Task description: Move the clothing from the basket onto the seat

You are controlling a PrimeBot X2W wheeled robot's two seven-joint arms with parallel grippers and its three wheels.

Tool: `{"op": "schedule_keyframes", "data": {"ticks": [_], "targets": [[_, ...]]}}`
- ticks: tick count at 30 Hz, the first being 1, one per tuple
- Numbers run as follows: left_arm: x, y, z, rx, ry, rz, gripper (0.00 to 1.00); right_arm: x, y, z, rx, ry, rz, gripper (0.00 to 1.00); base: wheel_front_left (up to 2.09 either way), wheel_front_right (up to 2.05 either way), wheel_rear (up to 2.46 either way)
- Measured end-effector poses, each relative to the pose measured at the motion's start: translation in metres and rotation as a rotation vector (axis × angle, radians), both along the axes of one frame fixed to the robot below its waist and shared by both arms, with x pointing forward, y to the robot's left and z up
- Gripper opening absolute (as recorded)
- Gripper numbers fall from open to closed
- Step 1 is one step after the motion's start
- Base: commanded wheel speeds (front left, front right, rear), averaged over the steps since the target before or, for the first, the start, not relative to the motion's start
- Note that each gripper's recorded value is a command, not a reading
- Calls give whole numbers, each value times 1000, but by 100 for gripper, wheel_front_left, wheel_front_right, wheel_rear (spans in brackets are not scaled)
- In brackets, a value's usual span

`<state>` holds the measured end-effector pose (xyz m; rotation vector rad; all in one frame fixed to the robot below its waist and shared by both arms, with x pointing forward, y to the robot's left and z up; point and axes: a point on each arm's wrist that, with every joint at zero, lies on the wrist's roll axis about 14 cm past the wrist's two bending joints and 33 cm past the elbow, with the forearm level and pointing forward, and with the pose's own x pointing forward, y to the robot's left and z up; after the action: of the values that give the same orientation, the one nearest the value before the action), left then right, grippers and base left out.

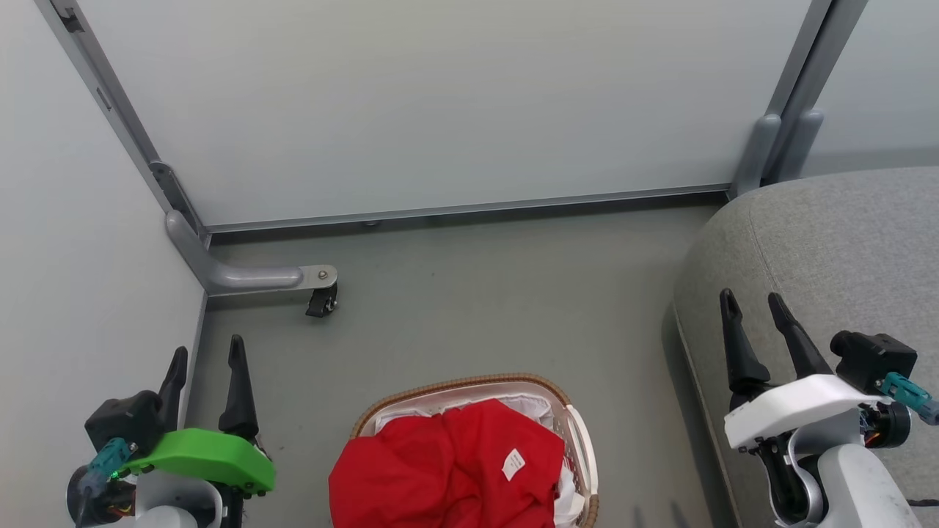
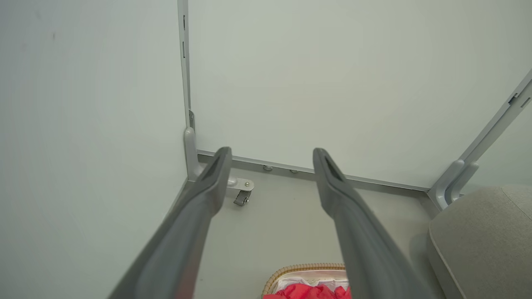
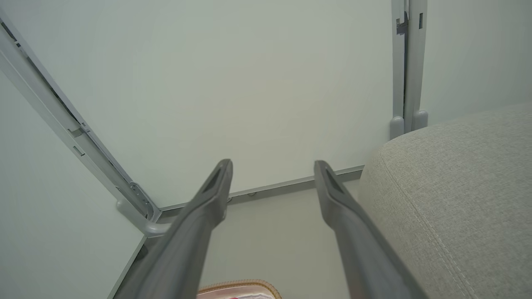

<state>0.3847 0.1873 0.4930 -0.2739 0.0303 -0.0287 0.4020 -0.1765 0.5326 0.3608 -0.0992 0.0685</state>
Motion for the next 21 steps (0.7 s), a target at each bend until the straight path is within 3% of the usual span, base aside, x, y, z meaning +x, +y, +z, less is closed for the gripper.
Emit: {"op": "schedule_keyframes", "data": {"ticks": [21], "targets": [[-4,-3,5,112,-53,-15,100,0,0,6,-144,-42,-16,100,0,0,0]]}}
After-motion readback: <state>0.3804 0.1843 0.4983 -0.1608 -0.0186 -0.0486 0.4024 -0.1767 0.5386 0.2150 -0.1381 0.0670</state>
